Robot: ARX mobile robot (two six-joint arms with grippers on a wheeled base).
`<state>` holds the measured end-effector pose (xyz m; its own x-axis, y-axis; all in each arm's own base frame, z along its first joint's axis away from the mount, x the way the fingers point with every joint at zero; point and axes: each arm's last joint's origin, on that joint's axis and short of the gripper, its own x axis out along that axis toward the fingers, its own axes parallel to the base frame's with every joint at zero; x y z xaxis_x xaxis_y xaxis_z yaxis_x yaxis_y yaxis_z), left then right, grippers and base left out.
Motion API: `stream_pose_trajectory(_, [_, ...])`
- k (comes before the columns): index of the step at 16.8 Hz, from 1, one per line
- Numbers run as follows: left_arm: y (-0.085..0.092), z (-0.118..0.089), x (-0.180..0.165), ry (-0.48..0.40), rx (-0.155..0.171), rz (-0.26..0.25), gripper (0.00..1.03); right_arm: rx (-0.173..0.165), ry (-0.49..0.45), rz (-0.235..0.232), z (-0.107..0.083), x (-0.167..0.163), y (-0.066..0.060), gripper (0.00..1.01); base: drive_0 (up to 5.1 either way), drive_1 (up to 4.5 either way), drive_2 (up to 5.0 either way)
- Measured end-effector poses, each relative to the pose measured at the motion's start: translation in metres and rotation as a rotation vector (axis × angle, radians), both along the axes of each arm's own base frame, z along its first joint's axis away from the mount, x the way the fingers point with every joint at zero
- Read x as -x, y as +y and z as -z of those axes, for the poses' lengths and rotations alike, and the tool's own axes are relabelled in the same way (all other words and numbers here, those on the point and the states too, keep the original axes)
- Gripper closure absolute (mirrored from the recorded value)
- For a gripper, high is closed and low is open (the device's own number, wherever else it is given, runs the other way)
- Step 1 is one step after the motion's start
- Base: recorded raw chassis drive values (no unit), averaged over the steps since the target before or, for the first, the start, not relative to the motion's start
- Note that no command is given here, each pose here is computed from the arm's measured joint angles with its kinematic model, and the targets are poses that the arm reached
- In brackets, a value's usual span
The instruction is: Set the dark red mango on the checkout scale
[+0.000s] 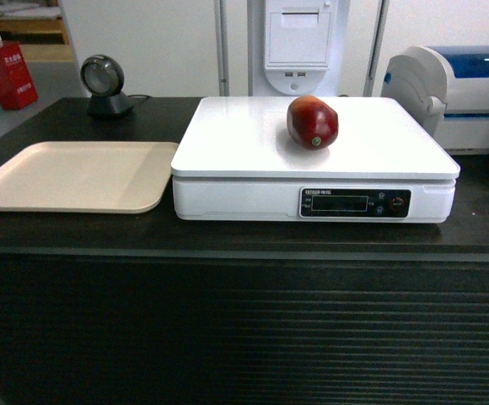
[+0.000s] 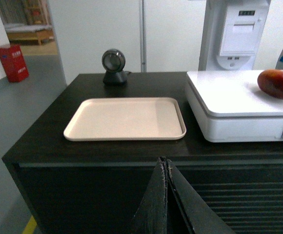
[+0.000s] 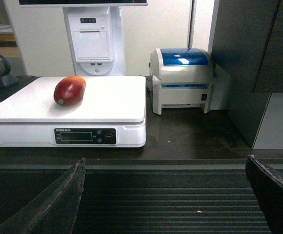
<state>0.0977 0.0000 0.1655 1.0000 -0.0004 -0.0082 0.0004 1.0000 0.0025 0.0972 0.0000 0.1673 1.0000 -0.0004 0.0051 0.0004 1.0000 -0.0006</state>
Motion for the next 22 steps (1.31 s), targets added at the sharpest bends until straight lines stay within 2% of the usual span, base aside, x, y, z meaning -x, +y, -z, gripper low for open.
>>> stream_pose_trajectory(2, [0.0001,-0.0008,0.0000,-0.009,0.000,-0.002,1.01,0.000,0.001,0.000,0.0001,0.0000,0.0000,0.03,0.0,0.00,0.0])
stream_pose_trajectory(3, [0.0001,-0.0004,0.0000,-0.004,0.002,-0.002,0.95,0.000,0.000,0.000,0.0000,0.0000,0.0000,0.03,0.0,0.00,0.0])
stream_pose_trajectory(6, [0.0001,-0.0005,0.0000,-0.006,0.002,-0.002,0.65,0.000,0.001,0.000,0.0001,0.0000,0.0000,0.03,0.0,0.00,0.0])
stream_pose_trajectory(8, [0.0001,-0.0005,0.0000,-0.005,0.002,-0.002,0.38,0.000,0.000,0.000,0.0000,0.0000,0.0000,0.03,0.0,0.00,0.0])
stream_pose_trajectory(10, [0.0001,-0.0005,0.0000,-0.006,0.002,-0.002,0.23,0.000,0.000,0.000,0.0000,0.0000,0.0000,0.03,0.0,0.00,0.0])
stream_pose_trajectory(12, [0.0001,-0.0005,0.0000,-0.006,0.001,-0.002,0.03,0.000,0.000,0.000,0.0000,0.0000,0.0000,0.03,0.0,0.00,0.0])
stream_pose_trajectory(13, [0.0001,-0.0005,0.0000,-0.006,0.002,-0.002,0.05,0.000,0.000,0.000,0.0000,0.0000,0.0000,0.03,0.0,0.00,0.0])
stream_pose_trajectory(22, [0.0001,-0.0005,0.0000,-0.005,0.002,-0.002,0.05,0.000,0.000,0.000,0.0000,0.0000,0.0000,0.03,0.0,0.00,0.0])
